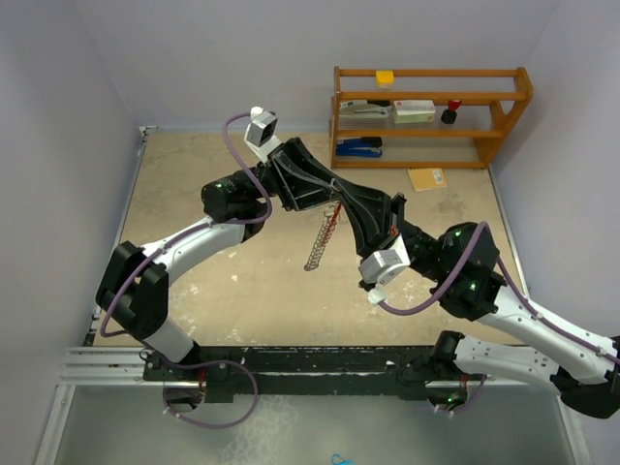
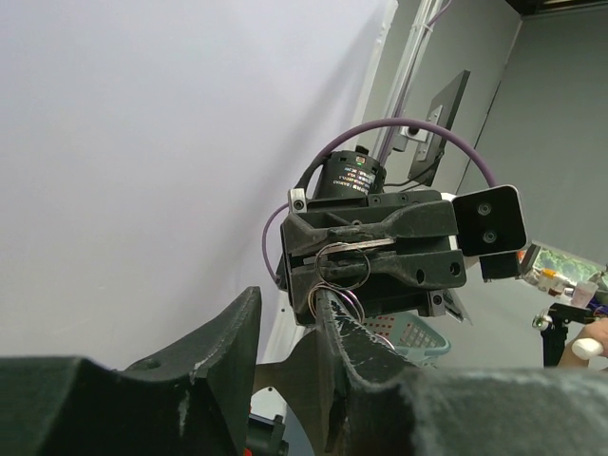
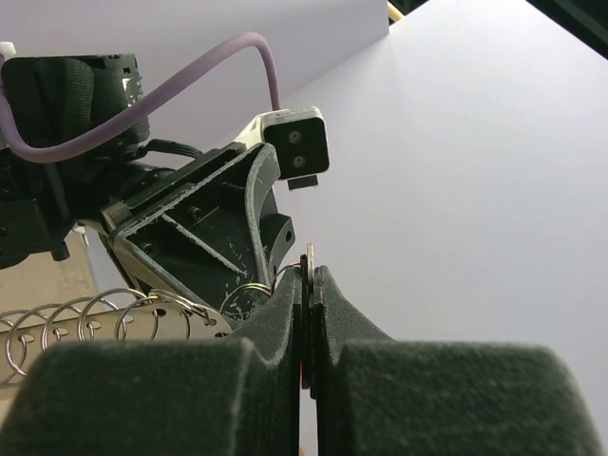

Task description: Remove the keys from the keyring

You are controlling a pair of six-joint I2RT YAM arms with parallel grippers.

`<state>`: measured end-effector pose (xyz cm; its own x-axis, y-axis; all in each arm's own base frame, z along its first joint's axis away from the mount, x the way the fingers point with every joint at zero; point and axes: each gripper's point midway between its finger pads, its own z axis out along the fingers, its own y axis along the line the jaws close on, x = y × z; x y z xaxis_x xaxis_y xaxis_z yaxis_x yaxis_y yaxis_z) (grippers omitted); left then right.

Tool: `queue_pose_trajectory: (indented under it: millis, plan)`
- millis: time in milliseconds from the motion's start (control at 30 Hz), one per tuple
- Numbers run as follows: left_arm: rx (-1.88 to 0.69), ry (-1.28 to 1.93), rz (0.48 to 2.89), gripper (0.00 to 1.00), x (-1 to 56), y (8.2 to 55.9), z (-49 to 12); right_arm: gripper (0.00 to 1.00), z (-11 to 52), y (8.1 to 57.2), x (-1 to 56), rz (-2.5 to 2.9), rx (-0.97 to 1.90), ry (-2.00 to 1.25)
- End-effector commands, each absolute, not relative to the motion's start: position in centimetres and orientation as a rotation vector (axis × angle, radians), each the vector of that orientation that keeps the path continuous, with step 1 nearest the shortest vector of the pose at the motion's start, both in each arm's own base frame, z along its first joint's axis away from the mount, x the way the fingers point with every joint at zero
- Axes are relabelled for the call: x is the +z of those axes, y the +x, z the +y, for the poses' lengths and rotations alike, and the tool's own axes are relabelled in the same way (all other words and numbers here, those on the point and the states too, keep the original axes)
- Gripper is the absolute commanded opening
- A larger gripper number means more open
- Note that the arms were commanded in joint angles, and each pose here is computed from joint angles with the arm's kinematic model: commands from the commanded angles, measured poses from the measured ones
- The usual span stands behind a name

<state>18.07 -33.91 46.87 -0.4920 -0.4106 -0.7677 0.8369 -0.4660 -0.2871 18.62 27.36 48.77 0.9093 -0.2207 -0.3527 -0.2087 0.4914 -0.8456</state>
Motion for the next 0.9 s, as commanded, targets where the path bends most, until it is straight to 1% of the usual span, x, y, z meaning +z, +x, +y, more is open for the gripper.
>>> queue_pose_trajectory:
  millis: [0, 67, 133, 267, 367, 467, 500, 533, 867]
  plan:
    - [-1.971, 0.950, 0.555, 0.24, 50.3, 13.1, -31.6, 0.00, 28.0, 20.4, 45.1, 0.571, -0.038, -1.158]
    - [-1.968, 0.950, 0.555, 0.19, 50.3, 13.2, -31.6, 0.00, 27.8, 20.4, 45.0, 0.577, -0.041, -1.162]
    - [-1.972, 0.936, 0.558, 0.16, 50.4, 13.4, -31.6, 0.00, 27.7, 20.4, 44.8, 0.587, -0.042, -1.170]
    - [-1.987, 0.921, 0.562, 0.16, 50.6, 13.8, -31.8, 0.00, 27.4, 20.9, 44.4, 0.621, -0.064, -1.175]
    - [-1.996, 0.904, 0.558, 0.13, 50.8, 14.1, -31.8, 0.00, 27.7, 21.4, 43.7, 0.636, -0.075, -1.183]
    - [-2.010, 0.892, 0.570, 0.06, 50.7, 14.5, -32.1, 0.00, 28.1, 21.9, 43.2, 0.645, -0.088, -1.188]
    - [-2.012, 0.885, 0.575, 0.02, 50.6, 14.7, -32.2, 0.00, 28.2, 22.1, 43.1, 0.648, -0.095, -1.189]
    - [-2.018, 0.877, 0.582, 0.00, 50.5, 14.9, -32.3, 0.00, 28.2, 22.2, 43.0, 0.651, -0.101, -1.190]
    - [-2.020, 0.792, 0.658, 0.00, 48.8, 18.4, -33.4, 0.00, 28.6, 22.5, 43.5, 0.619, -0.126, -1.180]
